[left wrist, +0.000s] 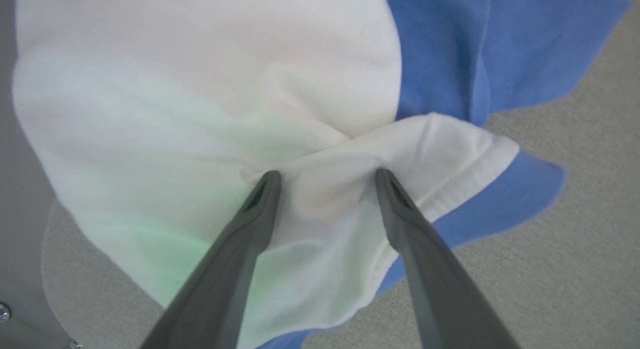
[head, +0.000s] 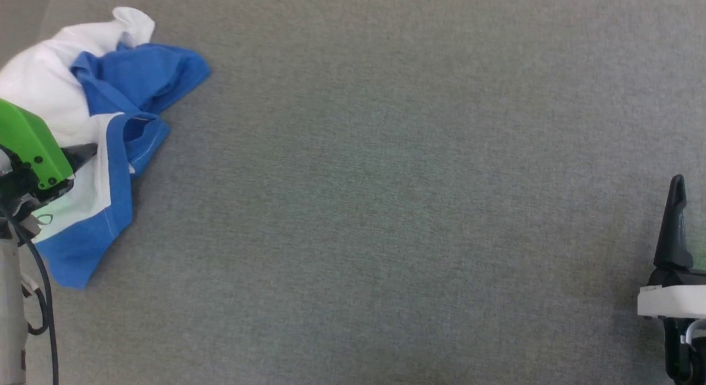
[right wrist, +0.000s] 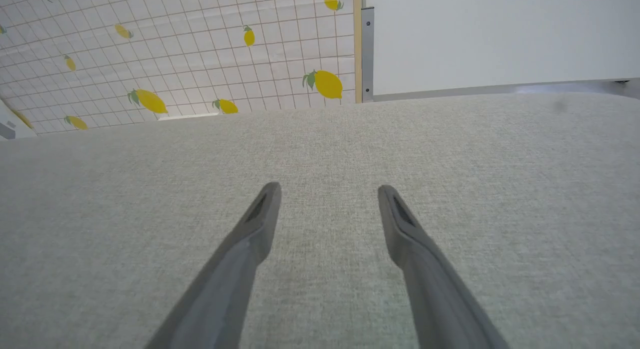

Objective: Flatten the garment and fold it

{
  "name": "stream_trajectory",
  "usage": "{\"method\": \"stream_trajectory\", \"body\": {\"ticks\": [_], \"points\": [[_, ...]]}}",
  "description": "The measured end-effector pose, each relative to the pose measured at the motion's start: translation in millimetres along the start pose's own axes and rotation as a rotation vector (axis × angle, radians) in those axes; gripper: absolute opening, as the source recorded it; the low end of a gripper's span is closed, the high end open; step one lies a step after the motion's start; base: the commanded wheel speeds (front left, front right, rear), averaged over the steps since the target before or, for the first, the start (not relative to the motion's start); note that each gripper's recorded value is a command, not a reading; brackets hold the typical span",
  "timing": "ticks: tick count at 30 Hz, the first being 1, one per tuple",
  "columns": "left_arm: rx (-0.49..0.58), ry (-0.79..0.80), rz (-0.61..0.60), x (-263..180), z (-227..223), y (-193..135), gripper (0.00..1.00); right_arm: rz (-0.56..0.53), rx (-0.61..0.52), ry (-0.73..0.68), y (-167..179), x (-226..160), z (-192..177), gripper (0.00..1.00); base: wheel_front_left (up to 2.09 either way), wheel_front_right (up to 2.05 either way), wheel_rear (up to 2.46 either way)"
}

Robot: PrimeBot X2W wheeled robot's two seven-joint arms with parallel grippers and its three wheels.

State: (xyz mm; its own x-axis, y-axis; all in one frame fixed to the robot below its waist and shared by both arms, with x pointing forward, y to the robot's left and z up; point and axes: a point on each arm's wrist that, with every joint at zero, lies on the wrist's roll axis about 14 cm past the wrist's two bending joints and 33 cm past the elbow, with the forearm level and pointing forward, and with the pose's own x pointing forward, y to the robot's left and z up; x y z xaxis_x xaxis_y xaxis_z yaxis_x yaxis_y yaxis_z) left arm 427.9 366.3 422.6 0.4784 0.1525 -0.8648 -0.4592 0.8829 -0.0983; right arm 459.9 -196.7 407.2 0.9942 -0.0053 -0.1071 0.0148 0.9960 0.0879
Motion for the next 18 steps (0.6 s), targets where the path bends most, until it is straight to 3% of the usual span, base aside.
{"method": "stream_trajectory", "body": {"ticks": [7,8,9,18], "points": [[-0.003,0.099,0.042,32,-25,0,1.00,-0.036,-0.025,0.031,-15,1,-14,1.00,0.00,0.00,0.00],[0.004,0.099,0.043,35,-26,-1,0.33,-0.040,-0.027,0.033,-16,1,-15,1.00,0.00,0.00,0.00],[0.010,0.100,0.044,37,-26,-1,0.00,-0.043,-0.029,0.034,-18,1,-15,1.00,0.00,0.00,0.00],[0.017,0.026,0.015,42,-18,1,0.00,-0.048,-0.040,0.027,-20,0,-12,1.00,0.00,0.00,0.00]]}}
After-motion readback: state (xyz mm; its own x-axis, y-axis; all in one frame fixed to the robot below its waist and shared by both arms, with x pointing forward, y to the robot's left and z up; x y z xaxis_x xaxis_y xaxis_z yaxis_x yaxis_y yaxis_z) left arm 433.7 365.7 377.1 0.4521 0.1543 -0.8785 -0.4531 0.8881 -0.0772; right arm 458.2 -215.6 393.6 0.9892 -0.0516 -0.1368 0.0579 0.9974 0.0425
